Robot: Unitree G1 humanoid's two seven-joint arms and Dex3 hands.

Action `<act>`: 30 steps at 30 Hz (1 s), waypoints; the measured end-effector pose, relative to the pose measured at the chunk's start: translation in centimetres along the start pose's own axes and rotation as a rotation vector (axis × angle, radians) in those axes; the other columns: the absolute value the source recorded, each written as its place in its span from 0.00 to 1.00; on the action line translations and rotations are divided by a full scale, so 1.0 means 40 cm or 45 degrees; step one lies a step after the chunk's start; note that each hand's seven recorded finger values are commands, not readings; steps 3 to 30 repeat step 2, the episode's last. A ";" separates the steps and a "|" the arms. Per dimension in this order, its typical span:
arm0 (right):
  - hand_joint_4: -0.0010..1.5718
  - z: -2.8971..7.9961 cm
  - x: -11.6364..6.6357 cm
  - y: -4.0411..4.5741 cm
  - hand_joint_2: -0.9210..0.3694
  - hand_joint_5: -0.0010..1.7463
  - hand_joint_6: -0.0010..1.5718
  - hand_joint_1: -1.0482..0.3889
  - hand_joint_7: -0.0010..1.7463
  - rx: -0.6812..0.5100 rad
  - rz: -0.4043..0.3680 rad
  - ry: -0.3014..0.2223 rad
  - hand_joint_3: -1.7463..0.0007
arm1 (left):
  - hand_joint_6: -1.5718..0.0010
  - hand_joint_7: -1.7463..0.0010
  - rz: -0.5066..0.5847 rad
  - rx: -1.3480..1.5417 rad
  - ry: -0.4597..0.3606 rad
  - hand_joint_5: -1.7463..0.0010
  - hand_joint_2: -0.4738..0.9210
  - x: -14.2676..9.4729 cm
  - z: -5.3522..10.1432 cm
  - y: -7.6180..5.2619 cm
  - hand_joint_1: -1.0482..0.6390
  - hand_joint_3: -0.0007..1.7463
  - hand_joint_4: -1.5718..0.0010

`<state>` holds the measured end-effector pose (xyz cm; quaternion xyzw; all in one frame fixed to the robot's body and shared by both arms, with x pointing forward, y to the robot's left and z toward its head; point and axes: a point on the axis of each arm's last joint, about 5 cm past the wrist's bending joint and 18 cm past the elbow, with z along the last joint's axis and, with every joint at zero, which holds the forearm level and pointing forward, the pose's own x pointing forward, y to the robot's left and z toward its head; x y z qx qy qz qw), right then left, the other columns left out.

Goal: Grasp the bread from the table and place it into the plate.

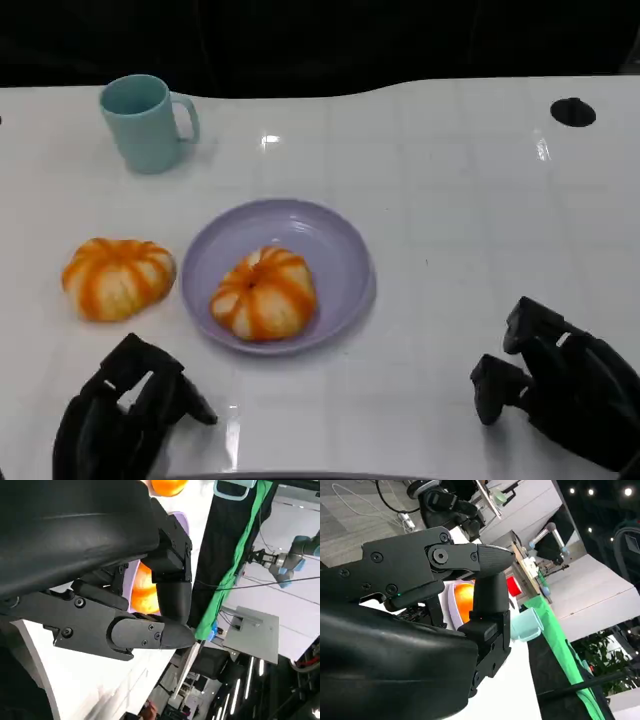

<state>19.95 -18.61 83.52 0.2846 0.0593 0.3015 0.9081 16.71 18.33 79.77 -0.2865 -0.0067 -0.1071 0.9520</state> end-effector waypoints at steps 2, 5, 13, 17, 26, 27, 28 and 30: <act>0.48 -0.003 -0.001 -0.002 0.00 1.00 0.33 0.36 1.00 0.002 0.001 0.007 0.77 | 0.69 0.10 -0.001 0.001 -0.002 0.00 1.00 0.001 0.001 0.000 0.27 0.14 0.60; 0.48 -0.003 -0.001 -0.002 0.00 1.00 0.33 0.36 1.00 0.002 0.001 0.007 0.77 | 0.69 0.10 -0.001 0.001 -0.002 0.00 1.00 0.001 0.001 0.000 0.27 0.14 0.60; 0.48 -0.003 -0.001 -0.002 0.00 1.00 0.33 0.36 1.00 0.002 0.001 0.007 0.77 | 0.69 0.10 -0.001 0.001 -0.002 0.00 1.00 0.001 0.001 0.000 0.27 0.14 0.60; 0.48 -0.003 -0.001 -0.002 0.00 1.00 0.33 0.36 1.00 0.002 0.001 0.007 0.77 | 0.69 0.10 -0.001 0.001 -0.002 0.00 1.00 0.001 0.001 0.000 0.27 0.14 0.60; 0.48 -0.003 -0.001 -0.002 0.00 1.00 0.33 0.36 1.00 0.002 0.001 0.007 0.77 | 0.69 0.10 -0.001 0.001 -0.002 0.00 1.00 0.001 0.001 0.000 0.27 0.14 0.60; 0.48 -0.003 -0.001 -0.002 0.00 1.00 0.33 0.36 1.00 0.002 0.001 0.007 0.77 | 0.69 0.10 -0.001 0.001 -0.002 0.00 1.00 0.001 0.001 0.000 0.27 0.14 0.60; 0.48 -0.003 -0.001 -0.002 0.00 1.00 0.33 0.36 1.00 0.002 0.001 0.007 0.77 | 0.69 0.10 -0.001 0.001 -0.002 0.00 1.00 0.001 0.001 0.000 0.27 0.14 0.60; 0.48 -0.003 -0.001 -0.002 0.00 1.00 0.33 0.36 1.00 0.002 0.001 0.007 0.77 | 0.69 0.10 -0.001 0.001 -0.002 0.00 1.00 0.001 0.001 0.000 0.27 0.14 0.60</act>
